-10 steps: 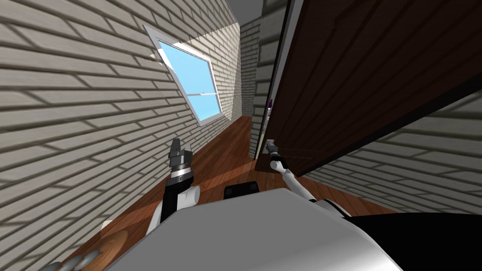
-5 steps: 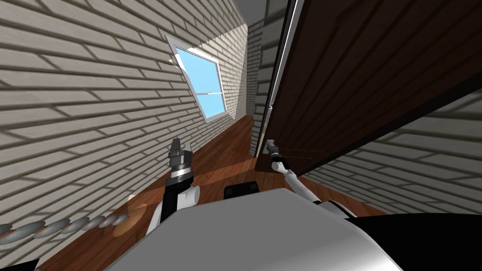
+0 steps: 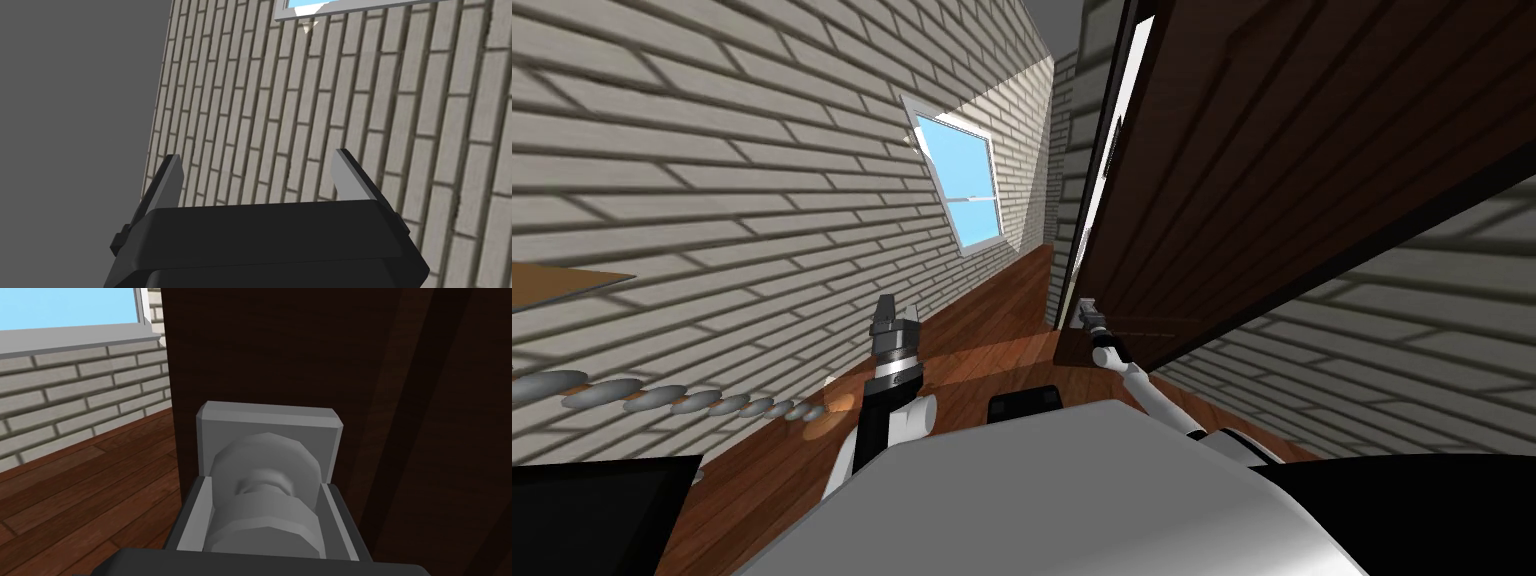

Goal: Pull the door open

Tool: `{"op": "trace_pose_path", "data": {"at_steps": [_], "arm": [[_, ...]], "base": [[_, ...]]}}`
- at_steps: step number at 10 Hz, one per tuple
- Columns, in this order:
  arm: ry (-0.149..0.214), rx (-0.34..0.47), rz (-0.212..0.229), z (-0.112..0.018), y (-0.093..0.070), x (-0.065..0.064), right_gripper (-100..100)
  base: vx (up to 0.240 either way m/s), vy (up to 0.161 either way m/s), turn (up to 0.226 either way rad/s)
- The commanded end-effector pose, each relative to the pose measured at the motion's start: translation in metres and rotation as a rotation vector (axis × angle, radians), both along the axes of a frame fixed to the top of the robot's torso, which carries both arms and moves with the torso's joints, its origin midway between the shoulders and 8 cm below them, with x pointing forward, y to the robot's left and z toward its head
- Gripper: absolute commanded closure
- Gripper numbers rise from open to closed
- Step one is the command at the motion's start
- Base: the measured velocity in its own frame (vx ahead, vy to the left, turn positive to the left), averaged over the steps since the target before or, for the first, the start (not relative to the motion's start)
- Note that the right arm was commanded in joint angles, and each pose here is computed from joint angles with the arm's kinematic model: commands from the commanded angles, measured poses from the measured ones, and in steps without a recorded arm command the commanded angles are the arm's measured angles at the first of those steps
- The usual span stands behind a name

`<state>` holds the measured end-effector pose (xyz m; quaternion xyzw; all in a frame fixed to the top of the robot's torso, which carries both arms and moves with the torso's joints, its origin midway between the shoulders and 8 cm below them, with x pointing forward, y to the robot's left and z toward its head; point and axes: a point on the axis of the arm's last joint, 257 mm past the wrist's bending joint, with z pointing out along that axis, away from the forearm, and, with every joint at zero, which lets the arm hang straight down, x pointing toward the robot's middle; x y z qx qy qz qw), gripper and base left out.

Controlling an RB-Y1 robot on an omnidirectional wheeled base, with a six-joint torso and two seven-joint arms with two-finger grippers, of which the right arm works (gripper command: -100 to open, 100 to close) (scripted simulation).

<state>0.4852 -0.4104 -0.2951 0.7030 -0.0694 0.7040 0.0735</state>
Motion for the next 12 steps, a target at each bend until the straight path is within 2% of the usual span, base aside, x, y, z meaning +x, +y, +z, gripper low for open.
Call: {"op": "trace_pose_path", "data": {"at_steps": [1, 10, 12], "arm": [[0.0, 0.0, 0.0, 0.0, 0.0, 0.0, 100], [0.0, 0.005, 0.098, -0.001, 0.016, -0.019, 100], [0.003, 0.003, 0.1, -0.002, 0.016, -0.02, 100]], "base": [[-0.095, -0.045, 0.054], [-0.215, -0.061, 0.122], [-0.138, -0.04, 0.064]]}}
